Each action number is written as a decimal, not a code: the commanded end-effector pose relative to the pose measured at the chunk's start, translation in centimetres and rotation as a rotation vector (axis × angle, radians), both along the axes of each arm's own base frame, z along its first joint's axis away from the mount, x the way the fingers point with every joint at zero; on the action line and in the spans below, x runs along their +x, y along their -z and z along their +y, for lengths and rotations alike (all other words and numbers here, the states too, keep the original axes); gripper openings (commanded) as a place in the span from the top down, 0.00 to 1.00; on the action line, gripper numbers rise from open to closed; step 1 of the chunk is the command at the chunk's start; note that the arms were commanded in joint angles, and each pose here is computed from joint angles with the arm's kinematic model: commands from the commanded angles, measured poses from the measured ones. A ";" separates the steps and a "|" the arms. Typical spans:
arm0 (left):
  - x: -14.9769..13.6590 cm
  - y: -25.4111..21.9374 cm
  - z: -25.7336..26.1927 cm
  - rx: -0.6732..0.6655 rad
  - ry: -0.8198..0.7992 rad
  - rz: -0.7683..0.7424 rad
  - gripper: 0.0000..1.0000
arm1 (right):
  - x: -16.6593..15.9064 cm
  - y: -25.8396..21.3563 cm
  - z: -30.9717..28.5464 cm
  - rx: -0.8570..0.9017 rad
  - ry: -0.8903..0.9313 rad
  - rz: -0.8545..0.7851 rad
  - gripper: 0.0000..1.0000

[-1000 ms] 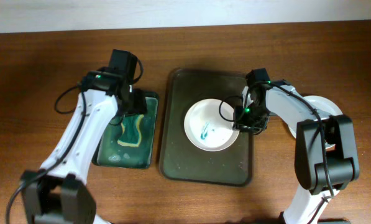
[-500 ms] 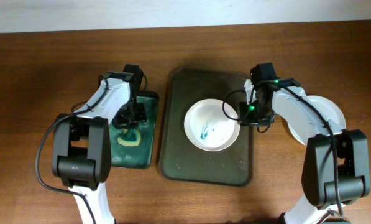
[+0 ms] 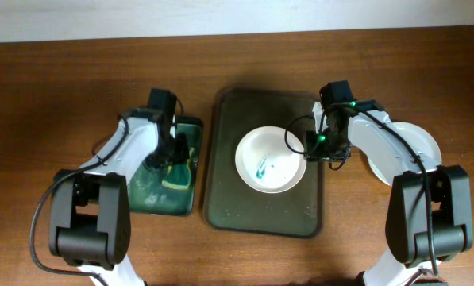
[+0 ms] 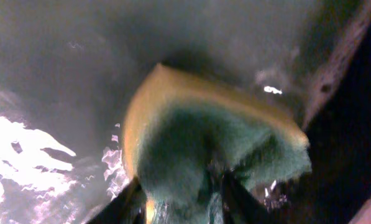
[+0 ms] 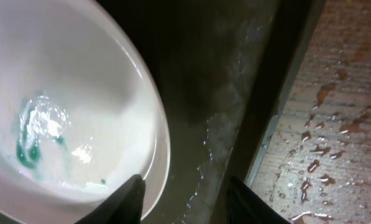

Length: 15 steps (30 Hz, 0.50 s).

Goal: Clean dirty plates on tray and stack at the side
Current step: 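Pick the sponge from the basin with the left gripper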

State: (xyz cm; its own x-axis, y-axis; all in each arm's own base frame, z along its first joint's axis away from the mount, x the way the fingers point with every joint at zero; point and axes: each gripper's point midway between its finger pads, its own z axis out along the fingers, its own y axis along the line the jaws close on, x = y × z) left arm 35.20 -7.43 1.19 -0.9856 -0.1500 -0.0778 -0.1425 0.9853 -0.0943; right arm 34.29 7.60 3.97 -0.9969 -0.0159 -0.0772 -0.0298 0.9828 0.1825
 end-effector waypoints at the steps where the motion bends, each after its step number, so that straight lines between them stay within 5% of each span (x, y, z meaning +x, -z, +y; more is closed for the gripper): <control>1: -2.5 2.3 -1.8 -0.088 0.037 0.043 0.98 | 0.1 -0.5 -0.1 -0.008 -0.007 -0.017 0.56; 11: 0.2 -5.1 0.6 0.061 0.043 0.011 1.00 | 0.7 1.0 0.0 -0.008 -0.007 -0.010 0.57; 15: 1.9 -9.7 -0.3 0.024 0.055 -0.061 1.00 | 1.3 1.4 1.9 0.098 -0.020 -0.016 0.76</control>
